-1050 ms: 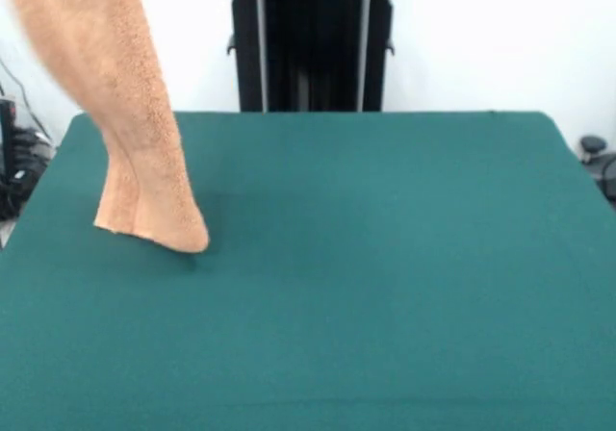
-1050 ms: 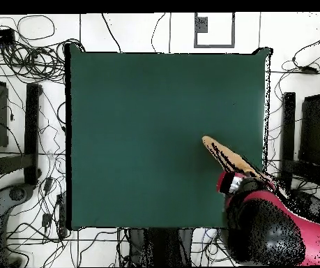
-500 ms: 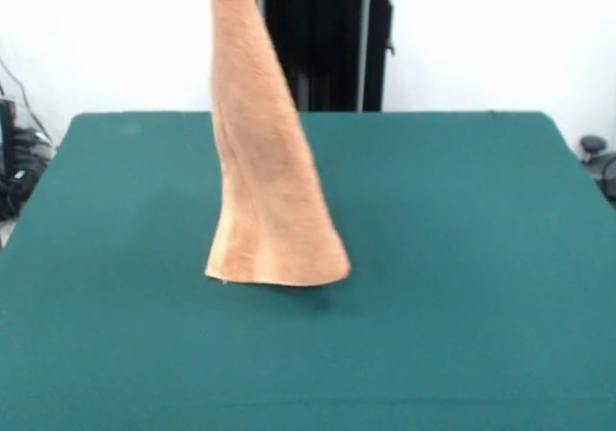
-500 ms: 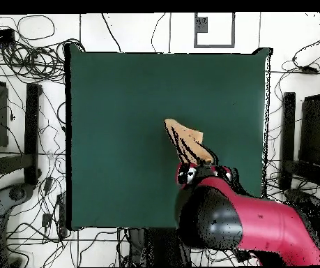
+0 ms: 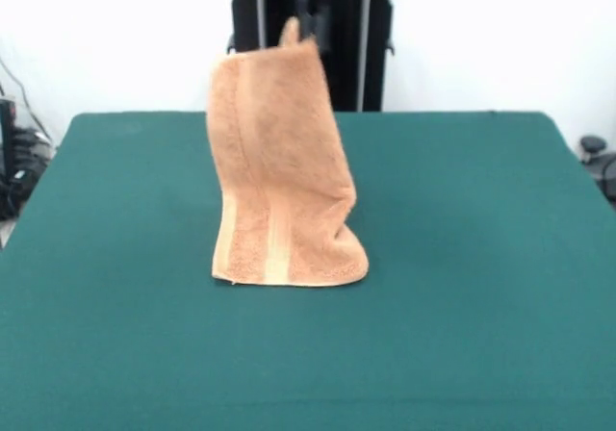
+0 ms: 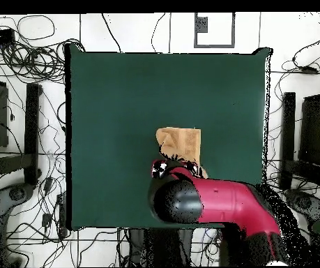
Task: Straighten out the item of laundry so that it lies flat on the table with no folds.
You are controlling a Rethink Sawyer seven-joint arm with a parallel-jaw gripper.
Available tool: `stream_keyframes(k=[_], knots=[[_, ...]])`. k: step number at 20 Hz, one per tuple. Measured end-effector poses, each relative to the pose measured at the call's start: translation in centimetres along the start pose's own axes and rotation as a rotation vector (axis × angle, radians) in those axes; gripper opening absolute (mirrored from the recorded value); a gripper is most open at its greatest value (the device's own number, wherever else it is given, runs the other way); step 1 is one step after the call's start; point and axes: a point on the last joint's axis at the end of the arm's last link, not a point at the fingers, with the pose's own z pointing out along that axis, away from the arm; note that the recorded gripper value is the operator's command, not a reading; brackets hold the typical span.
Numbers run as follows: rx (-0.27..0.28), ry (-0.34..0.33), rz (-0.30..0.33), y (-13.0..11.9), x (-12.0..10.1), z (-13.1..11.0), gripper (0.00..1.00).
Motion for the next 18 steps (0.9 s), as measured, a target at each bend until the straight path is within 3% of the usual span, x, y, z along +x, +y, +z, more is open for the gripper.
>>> stream_keyframes(k=[3, 10, 18], knots=[[-0.014, 0.004, 0.060, 3.3, 1.4, 1.9, 0.00], [-0.020, -0.002, 0.186, 8.0, 4.5, 2.8, 0.00], [-0.011, 0.033, 0.228, 7.0, 7.7, 2.6, 0.00]])
